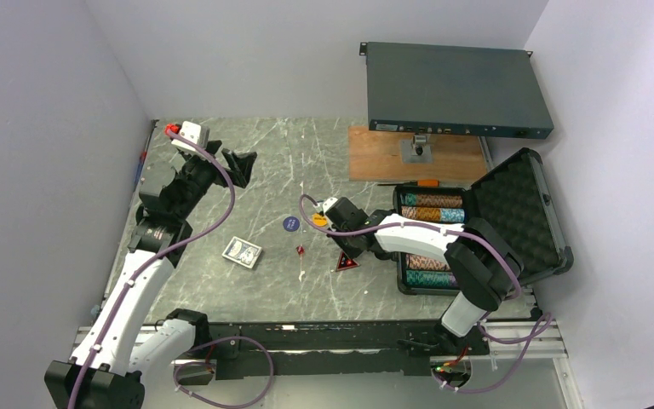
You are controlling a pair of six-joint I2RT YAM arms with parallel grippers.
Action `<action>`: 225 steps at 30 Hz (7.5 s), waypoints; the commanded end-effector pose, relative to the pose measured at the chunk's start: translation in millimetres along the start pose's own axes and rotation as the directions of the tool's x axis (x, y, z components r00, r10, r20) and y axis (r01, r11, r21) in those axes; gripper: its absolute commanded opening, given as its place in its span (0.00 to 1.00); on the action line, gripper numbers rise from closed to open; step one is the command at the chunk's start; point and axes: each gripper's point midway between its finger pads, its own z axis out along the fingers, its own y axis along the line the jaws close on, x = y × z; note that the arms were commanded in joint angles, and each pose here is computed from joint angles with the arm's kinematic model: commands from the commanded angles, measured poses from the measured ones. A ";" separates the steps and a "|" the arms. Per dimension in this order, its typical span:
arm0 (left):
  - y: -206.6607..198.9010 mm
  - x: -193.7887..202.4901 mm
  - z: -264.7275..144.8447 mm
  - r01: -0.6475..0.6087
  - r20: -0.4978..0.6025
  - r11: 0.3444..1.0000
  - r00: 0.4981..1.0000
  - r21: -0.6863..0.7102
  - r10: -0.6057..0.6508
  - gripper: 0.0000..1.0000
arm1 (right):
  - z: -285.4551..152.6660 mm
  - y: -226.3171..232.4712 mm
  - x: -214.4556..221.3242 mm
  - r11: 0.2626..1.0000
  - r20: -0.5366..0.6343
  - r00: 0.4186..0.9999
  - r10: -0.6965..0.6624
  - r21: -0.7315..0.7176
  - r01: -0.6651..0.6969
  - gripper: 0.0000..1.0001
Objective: Pack up texas hold em set
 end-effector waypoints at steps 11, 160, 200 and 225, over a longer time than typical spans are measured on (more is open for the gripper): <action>-8.3 -24.0 0.2 -0.013 0.066 0.999 0.998 0.031 0.011 0.99 | -14.7 -16.6 -7.7 0.995 0.073 0.996 0.057 0.082 -0.063 0.20; -18.8 -22.2 3.6 0.025 0.059 0.996 0.998 0.091 -0.030 0.99 | -77.6 -213.4 126.9 0.275 0.351 0.484 0.802 0.503 -0.820 0.02; -16.7 -23.9 2.9 0.012 0.059 0.997 0.998 0.078 -0.017 0.99 | -62.2 -190.6 138.8 0.249 0.232 0.389 0.892 0.467 -0.849 0.00; -11.0 -23.7 1.2 0.006 0.064 0.999 0.998 0.045 -0.009 0.99 | -78.0 -6.1 -86.2 0.894 0.402 0.799 0.447 -0.168 -0.416 0.79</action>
